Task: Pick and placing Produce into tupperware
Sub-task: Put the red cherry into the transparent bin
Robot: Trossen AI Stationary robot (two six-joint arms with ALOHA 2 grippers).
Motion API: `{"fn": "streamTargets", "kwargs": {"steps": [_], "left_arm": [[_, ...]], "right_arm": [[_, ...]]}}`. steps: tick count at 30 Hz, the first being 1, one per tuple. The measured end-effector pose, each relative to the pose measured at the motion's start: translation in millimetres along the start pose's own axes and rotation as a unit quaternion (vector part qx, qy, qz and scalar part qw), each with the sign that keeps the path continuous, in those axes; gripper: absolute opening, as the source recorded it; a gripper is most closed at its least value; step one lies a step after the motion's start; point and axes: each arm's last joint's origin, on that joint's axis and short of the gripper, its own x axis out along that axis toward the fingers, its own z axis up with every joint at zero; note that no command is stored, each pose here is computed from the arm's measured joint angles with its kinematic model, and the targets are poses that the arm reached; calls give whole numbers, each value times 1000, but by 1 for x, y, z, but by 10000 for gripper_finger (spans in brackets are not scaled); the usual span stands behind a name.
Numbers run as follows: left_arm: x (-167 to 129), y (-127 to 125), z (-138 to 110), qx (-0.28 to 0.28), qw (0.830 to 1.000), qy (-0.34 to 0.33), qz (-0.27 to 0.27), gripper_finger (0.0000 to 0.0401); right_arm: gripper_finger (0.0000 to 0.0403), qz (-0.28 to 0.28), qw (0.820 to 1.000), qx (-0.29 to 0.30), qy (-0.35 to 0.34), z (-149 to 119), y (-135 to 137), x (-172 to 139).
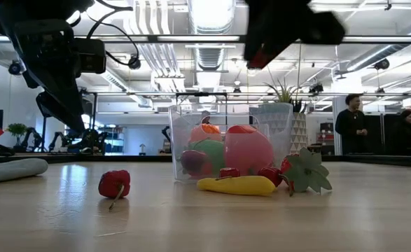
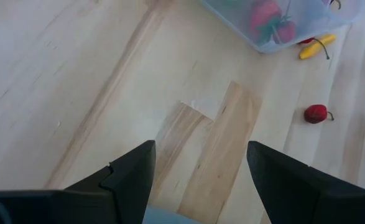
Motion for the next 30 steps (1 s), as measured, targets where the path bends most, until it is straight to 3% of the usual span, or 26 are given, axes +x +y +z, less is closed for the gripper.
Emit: {"fn": "streamTargets", "kwargs": {"steps": [7, 16, 24, 30], "left_arm": [[0, 0, 0, 0, 1000, 0, 0, 239], [0, 0, 0, 0, 1000, -1, 0, 239], [0, -2, 0, 5, 1000, -1, -9, 239], [1, -22, -6, 87, 991, 19, -104, 239]], "right_arm": [[91, -22, 1000, -2, -11, 34, -10, 23], [171, -29, 999, -16, -22, 43, -14, 25], [194, -22, 993, -111, -29, 3, 0, 11], [194, -48, 993, -103, -26, -32, 2, 6]]}}
